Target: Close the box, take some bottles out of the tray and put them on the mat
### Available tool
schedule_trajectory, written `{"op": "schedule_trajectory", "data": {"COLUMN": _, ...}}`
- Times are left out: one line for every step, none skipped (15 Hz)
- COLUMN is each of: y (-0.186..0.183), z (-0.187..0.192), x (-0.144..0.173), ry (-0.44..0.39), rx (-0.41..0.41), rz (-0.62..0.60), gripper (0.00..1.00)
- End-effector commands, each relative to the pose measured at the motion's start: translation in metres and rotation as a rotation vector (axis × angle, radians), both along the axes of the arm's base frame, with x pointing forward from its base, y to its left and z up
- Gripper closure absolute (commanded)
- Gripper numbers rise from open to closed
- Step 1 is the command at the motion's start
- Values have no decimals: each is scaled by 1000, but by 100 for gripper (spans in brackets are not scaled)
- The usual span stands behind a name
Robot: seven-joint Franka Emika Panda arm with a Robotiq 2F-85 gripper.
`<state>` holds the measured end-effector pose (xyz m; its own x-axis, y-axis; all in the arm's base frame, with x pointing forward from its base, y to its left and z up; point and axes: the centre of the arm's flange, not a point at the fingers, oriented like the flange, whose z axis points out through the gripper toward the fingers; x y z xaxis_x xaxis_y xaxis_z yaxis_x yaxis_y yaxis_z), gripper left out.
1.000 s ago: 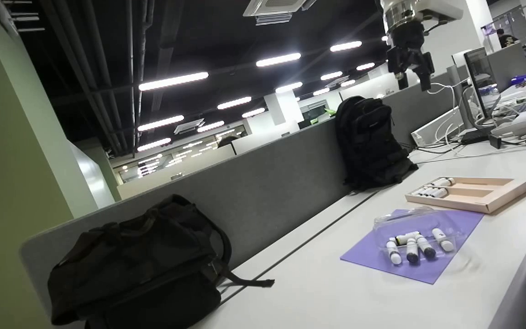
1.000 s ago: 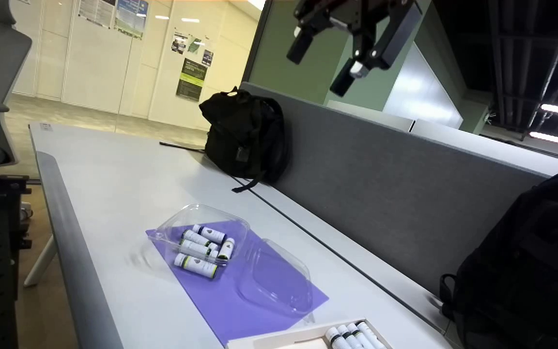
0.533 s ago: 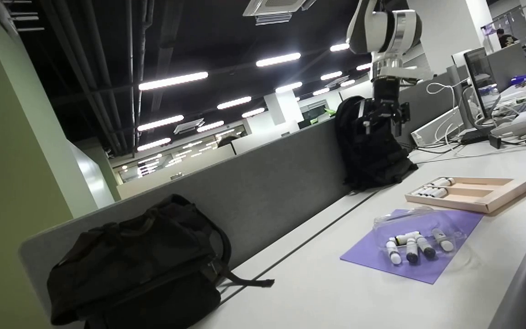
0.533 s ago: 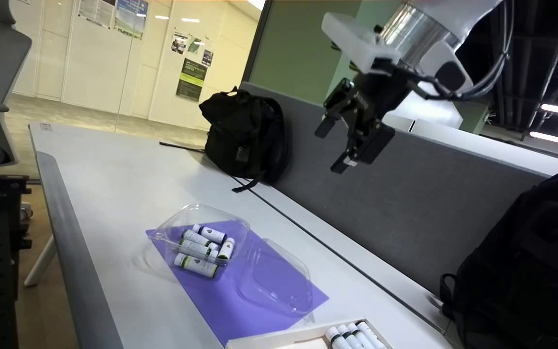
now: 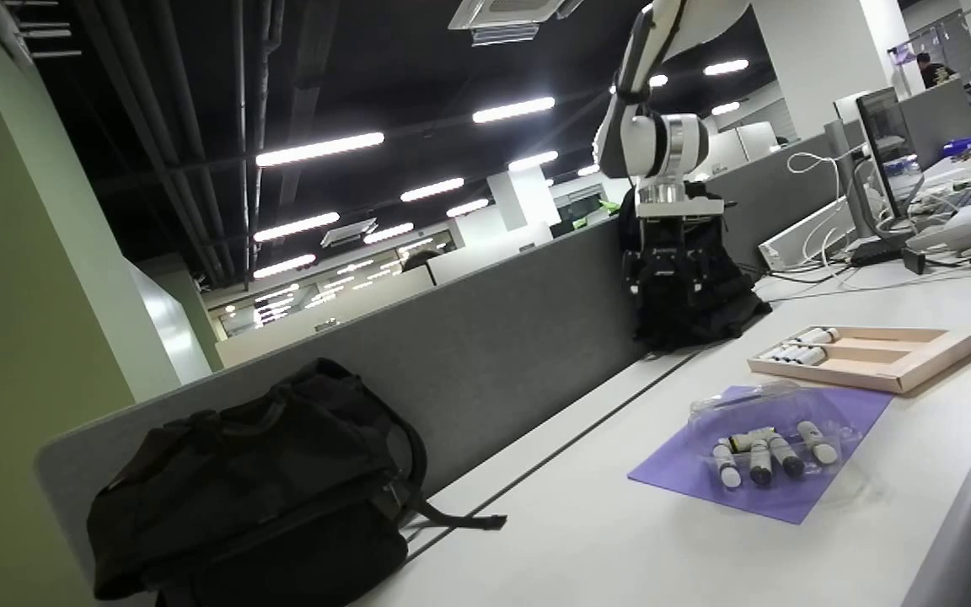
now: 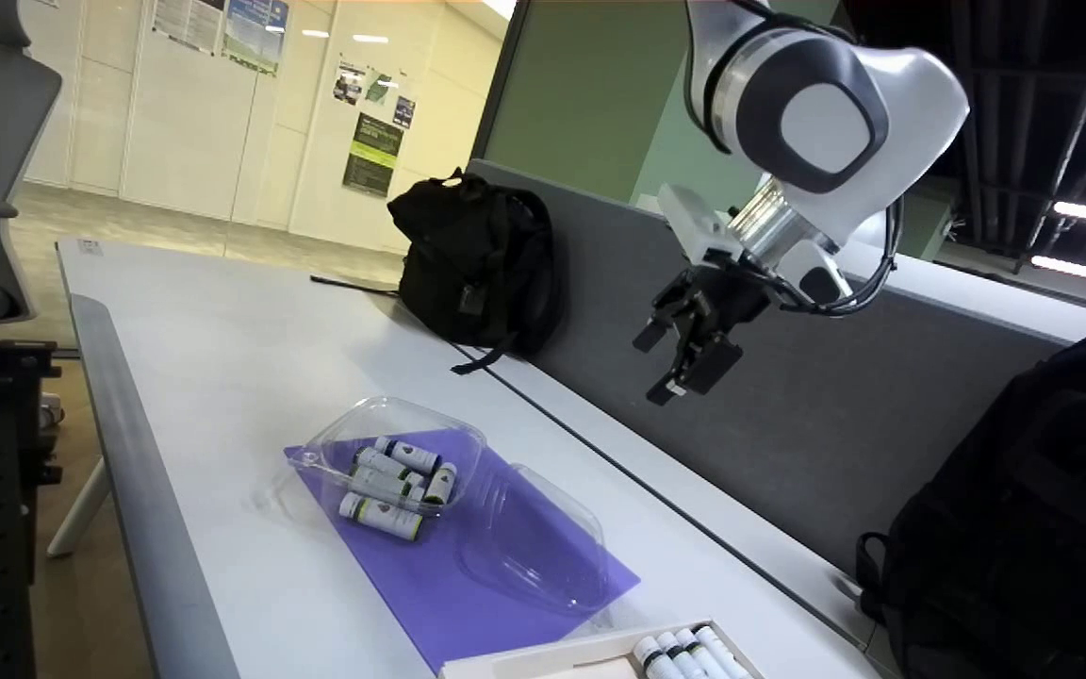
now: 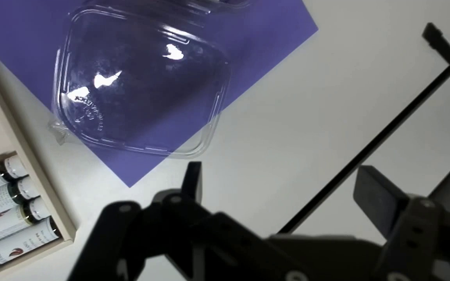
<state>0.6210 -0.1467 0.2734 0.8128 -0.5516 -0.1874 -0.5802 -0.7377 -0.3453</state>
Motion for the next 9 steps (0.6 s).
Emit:
{"op": "schedule_trajectory", "data": {"y": -9, "z": -12, "x": 82, "ry": 149, "rx": -24, "rz": -15, "gripper": 0}}
{"op": "schedule_trajectory", "data": {"y": -6, "z": -16, "x": 90, "ry": 180, "rx": -18, "rz": 4, "gripper": 0}}
{"op": "schedule_trajectory", "data": {"y": -3, "z": -17, "x": 93, "ry": 196, "rx": -5, "rz": 37, "gripper": 0}}
{"op": "schedule_trajectory", "data": {"y": 9, "z": -24, "x": 36, "ry": 145, "rx": -18, "rz": 31, "gripper": 0}}
{"op": "schedule_trajectory", "data": {"y": 11, "z": -26, "x": 42, "ry": 160, "rx": -10, "rz": 47, "gripper": 0}}
{"op": "schedule_trajectory", "data": {"y": 11, "z": -28, "x": 47, "ry": 165, "rx": -9, "rz": 54, "gripper": 0}}
{"op": "schedule_trajectory", "data": {"y": 10, "z": -28, "x": 50, "ry": 169, "rx": -8, "rz": 57, "gripper": 0}}
{"op": "schedule_trajectory", "data": {"y": 8, "z": -28, "x": 51, "ry": 168, "rx": -8, "rz": 57, "gripper": 0}}
{"op": "schedule_trajectory", "data": {"y": 8, "z": -28, "x": 51, "ry": 168, "rx": -8, "rz": 56, "gripper": 0}}
